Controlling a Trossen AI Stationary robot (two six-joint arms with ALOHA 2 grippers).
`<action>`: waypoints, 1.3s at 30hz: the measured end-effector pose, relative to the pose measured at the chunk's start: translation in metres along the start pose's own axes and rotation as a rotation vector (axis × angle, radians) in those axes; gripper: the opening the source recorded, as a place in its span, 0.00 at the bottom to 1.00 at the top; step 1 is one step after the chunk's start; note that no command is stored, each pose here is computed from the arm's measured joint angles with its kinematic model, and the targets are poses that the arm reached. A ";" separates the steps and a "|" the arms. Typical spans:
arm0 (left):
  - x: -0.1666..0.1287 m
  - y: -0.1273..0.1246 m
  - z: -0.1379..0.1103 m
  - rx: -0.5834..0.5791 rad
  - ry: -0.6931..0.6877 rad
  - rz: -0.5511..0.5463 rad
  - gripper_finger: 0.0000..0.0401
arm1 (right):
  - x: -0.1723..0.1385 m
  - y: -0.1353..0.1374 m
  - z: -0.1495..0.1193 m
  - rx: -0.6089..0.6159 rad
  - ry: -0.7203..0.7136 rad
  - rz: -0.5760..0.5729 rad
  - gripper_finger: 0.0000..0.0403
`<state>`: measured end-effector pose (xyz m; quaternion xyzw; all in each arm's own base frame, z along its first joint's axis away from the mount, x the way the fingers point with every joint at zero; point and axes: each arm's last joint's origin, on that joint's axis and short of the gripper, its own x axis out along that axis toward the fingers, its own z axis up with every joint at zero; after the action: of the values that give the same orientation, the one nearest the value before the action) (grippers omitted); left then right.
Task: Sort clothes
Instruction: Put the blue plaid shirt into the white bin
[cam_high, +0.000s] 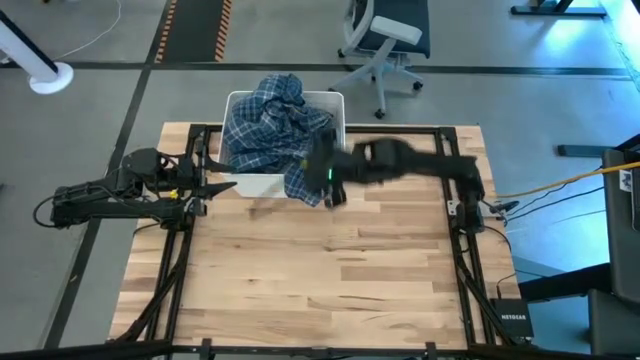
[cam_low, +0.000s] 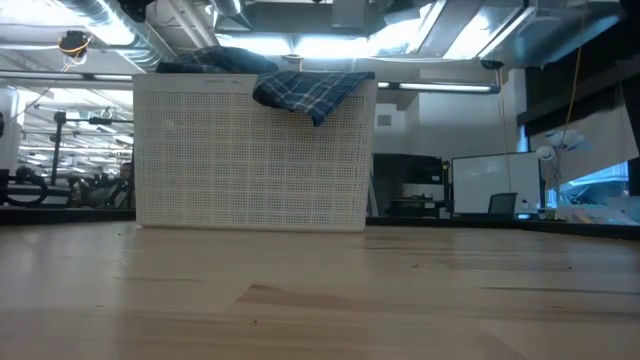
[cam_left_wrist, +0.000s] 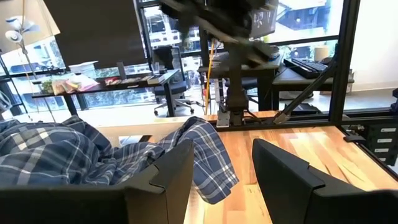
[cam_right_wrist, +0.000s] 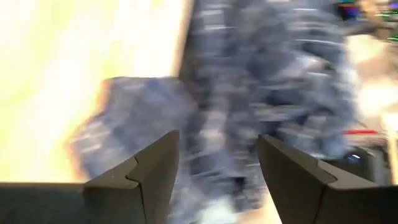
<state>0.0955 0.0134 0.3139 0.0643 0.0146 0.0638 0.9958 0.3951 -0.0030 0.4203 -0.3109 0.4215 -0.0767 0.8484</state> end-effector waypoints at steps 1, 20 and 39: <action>0.000 0.000 0.000 0.000 0.001 0.000 0.40 | -0.001 0.015 0.004 -0.025 0.021 0.035 0.58; 0.000 0.000 0.000 -0.017 0.002 0.000 0.40 | 0.089 0.191 -0.032 -0.312 0.544 0.121 0.58; 0.001 0.000 0.000 0.000 -0.002 0.001 0.40 | 0.068 0.056 0.019 -0.235 0.283 -0.370 0.58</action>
<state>0.0963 0.0135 0.3141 0.0642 0.0135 0.0641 0.9958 0.4456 0.0236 0.3504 -0.4651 0.4782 -0.2239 0.7106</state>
